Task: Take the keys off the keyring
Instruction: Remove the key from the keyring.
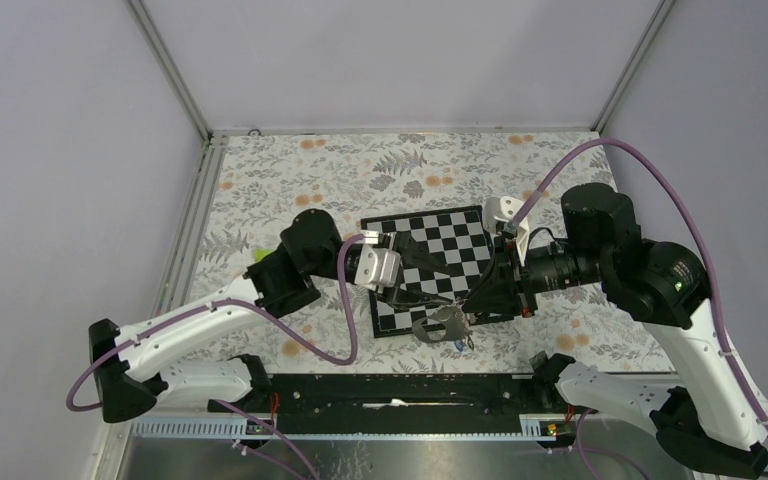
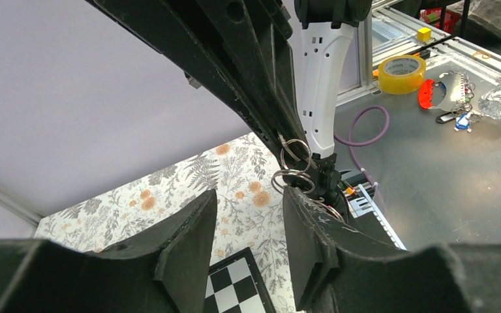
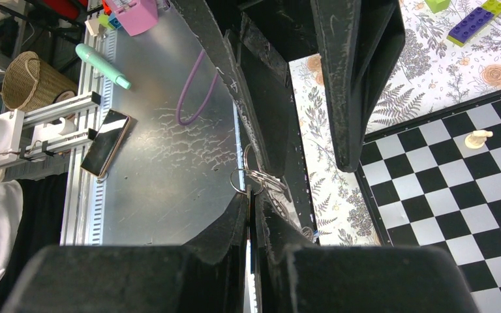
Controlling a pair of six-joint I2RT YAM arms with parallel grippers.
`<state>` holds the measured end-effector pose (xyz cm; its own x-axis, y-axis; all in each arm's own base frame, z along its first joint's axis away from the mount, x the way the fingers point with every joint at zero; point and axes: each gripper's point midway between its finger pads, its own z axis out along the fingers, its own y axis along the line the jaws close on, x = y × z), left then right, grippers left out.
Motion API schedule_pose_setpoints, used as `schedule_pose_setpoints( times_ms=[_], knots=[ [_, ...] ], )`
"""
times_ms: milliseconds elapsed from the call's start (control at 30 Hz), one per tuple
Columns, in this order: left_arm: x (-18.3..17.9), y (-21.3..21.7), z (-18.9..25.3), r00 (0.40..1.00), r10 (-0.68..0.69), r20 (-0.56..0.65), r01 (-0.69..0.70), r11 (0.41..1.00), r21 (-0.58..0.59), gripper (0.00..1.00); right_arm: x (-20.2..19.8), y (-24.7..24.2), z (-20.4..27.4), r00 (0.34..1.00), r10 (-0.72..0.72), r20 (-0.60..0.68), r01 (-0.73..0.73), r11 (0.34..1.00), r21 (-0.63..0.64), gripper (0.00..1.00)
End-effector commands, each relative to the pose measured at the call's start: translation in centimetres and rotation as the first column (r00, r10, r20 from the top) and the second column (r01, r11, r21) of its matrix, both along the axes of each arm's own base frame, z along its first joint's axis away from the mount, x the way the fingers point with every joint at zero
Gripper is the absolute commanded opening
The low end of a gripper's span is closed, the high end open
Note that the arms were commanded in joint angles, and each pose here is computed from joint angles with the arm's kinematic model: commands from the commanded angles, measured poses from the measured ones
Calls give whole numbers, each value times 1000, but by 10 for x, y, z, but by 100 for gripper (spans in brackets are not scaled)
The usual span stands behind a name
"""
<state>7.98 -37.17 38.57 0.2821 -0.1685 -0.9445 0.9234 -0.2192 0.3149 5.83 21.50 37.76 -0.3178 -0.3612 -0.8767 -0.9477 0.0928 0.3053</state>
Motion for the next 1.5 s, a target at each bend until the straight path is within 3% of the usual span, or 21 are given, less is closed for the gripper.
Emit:
schedule_pose_setpoints(
  times_ms=[0, 500, 1233, 1467],
  knots=[
    [-2, 0, 12, 999, -21, 24, 22, 999, -42, 48, -3, 3, 21, 998, 25, 60, -29, 997, 70, 7],
    [-19, 4, 23, 993, -120, 15, 121, 990, -67, 51, 2, 3, 14, 998, 6, 57, -9, 999, 49, 7],
    [-19, -1, 16, 992, -129, -15, 128, 990, -58, 50, -2, 4, 18, 998, 23, 52, -27, 998, 65, 7],
    [-19, -2, 15, 990, -139, -15, 138, 989, -54, 40, -3, 2, 19, 998, 19, 57, -23, 997, 68, 7]
  ],
)
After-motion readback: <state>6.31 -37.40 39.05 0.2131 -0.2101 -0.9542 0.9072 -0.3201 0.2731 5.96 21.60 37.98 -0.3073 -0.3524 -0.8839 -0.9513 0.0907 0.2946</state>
